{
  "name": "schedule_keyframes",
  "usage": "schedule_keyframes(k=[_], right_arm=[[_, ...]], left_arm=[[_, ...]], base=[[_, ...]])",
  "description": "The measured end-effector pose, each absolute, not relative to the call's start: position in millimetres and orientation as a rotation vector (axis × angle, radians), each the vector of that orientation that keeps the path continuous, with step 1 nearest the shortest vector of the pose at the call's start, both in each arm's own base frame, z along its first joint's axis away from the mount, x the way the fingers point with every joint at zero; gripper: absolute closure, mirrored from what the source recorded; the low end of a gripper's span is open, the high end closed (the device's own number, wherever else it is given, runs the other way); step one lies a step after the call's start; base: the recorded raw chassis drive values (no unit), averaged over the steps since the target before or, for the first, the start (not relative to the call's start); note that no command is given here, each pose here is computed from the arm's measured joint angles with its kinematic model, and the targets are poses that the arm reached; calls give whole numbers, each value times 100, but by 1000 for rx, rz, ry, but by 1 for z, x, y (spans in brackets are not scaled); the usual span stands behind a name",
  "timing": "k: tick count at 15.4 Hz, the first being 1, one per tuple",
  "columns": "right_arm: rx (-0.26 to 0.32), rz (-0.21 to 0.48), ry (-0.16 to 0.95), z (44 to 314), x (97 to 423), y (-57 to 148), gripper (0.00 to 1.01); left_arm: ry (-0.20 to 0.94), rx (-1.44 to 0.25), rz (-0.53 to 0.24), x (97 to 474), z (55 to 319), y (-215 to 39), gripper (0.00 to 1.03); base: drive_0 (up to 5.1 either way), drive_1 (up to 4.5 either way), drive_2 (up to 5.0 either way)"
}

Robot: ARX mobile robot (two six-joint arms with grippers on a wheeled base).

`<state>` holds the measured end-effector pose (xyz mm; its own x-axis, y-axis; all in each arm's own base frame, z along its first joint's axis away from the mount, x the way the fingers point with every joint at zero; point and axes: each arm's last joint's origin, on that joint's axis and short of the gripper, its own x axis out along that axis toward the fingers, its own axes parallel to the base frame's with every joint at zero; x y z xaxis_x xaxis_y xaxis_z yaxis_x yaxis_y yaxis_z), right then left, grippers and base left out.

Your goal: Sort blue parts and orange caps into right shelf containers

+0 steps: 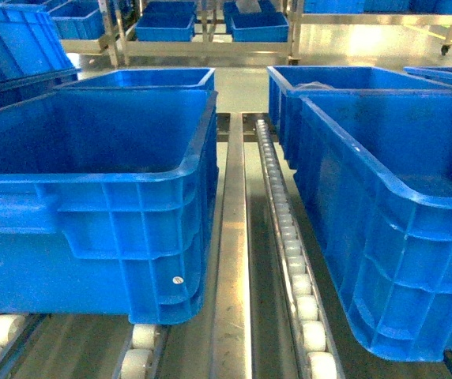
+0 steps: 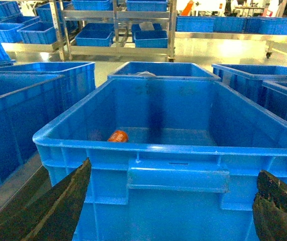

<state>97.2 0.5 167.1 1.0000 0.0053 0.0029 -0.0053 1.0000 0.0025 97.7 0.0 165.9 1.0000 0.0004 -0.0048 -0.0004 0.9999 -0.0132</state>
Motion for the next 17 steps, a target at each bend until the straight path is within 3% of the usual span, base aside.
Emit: schedule_keyframes(k=[17], right_arm=[[2,5,-3,167,97,1,3]], left_arm=[[4,-13,0,98,166,0,5]], base=[[0,0,0]])
